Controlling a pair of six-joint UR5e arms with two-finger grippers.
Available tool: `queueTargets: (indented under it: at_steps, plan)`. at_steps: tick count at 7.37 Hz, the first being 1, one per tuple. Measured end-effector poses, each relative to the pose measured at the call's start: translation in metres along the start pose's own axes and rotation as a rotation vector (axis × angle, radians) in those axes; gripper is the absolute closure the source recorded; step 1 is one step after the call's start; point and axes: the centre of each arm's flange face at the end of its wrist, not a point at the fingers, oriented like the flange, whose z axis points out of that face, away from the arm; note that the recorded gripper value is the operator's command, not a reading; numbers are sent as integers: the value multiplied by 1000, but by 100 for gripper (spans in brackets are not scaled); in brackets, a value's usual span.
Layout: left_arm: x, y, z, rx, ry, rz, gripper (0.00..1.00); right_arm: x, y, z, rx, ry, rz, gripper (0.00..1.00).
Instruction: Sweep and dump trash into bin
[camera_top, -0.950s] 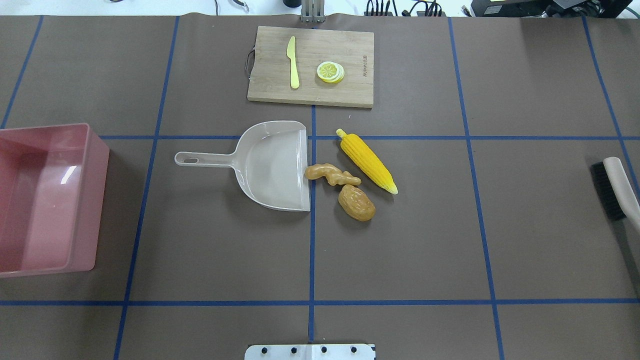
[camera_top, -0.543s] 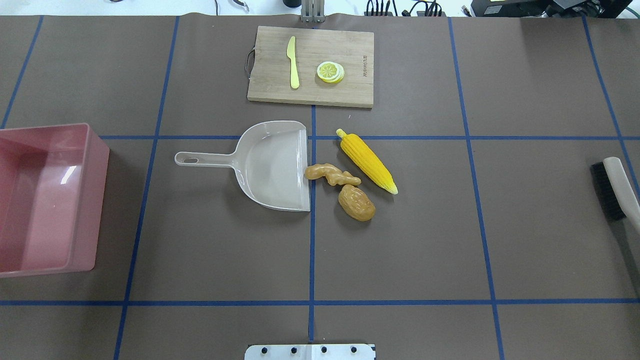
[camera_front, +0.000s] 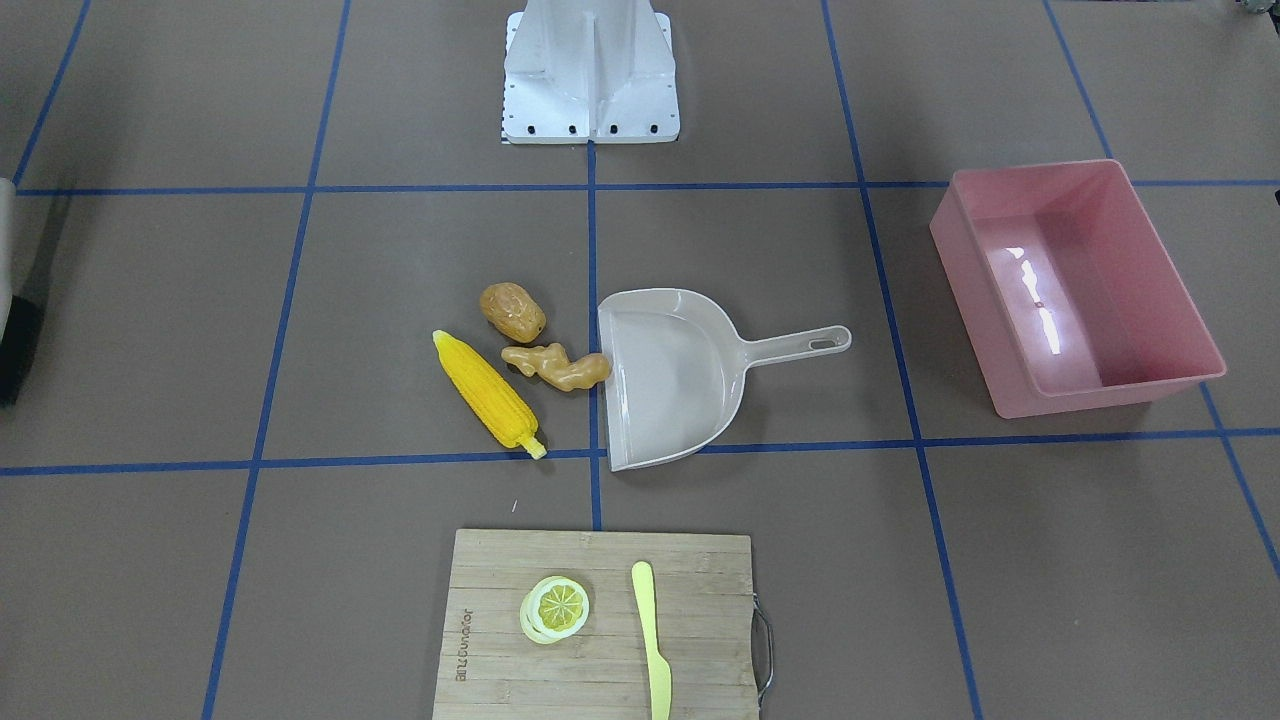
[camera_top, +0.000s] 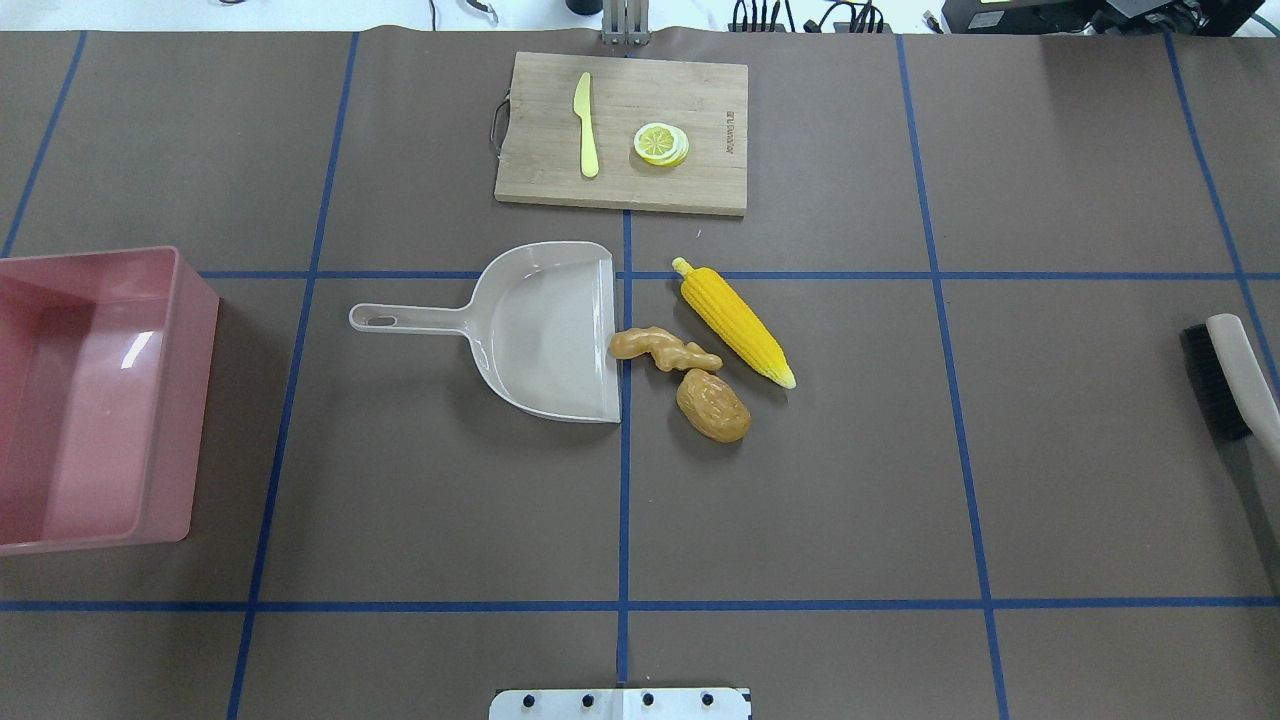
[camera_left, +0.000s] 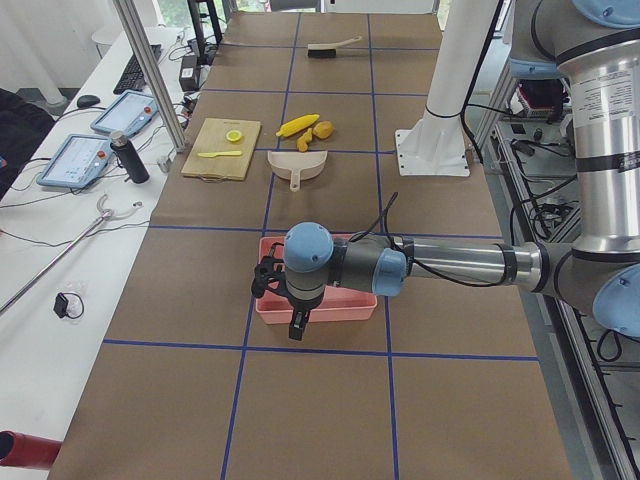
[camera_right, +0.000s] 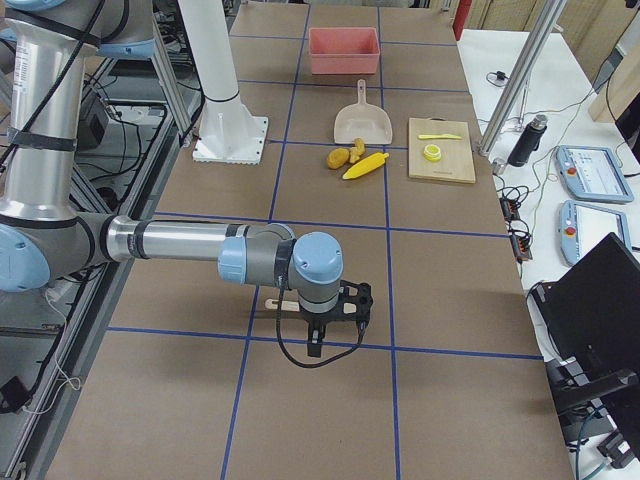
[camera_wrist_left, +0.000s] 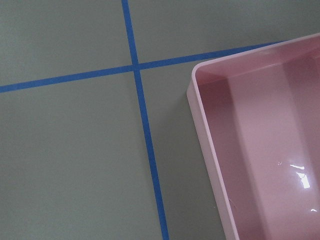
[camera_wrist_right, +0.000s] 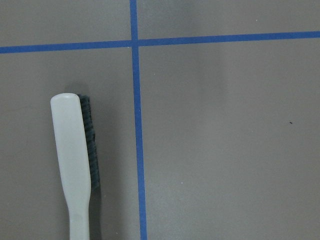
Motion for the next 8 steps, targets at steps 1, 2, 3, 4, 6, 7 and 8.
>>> queueTargets:
  at_steps: [1, 2, 3, 4, 6, 7, 8]
  plan:
    - [4, -2, -3, 14, -1, 16, 2, 1, 1, 1, -3, 1, 0, 0]
    - [7, -4, -6, 23, 3, 26, 2, 2, 1, 2, -3, 1, -1, 0]
    - [11, -6, -8, 29, 10, 34, 2, 1, 1, 2, -3, 0, -1, 0]
    - [14, -9, -10, 35, 15, 44, 2, 1, 1, 2, -2, -1, -2, 0]
    - [29, -18, -20, 57, 19, 81, 2, 2, 1, 2, -3, 0, -1, 0]
    - [48, -25, -23, 62, 24, 122, 2, 2, 1, 3, -4, 1, 2, 0]
    - [71, -31, -23, 61, 35, 171, 1, 3, 1, 4, -6, 1, 6, 0]
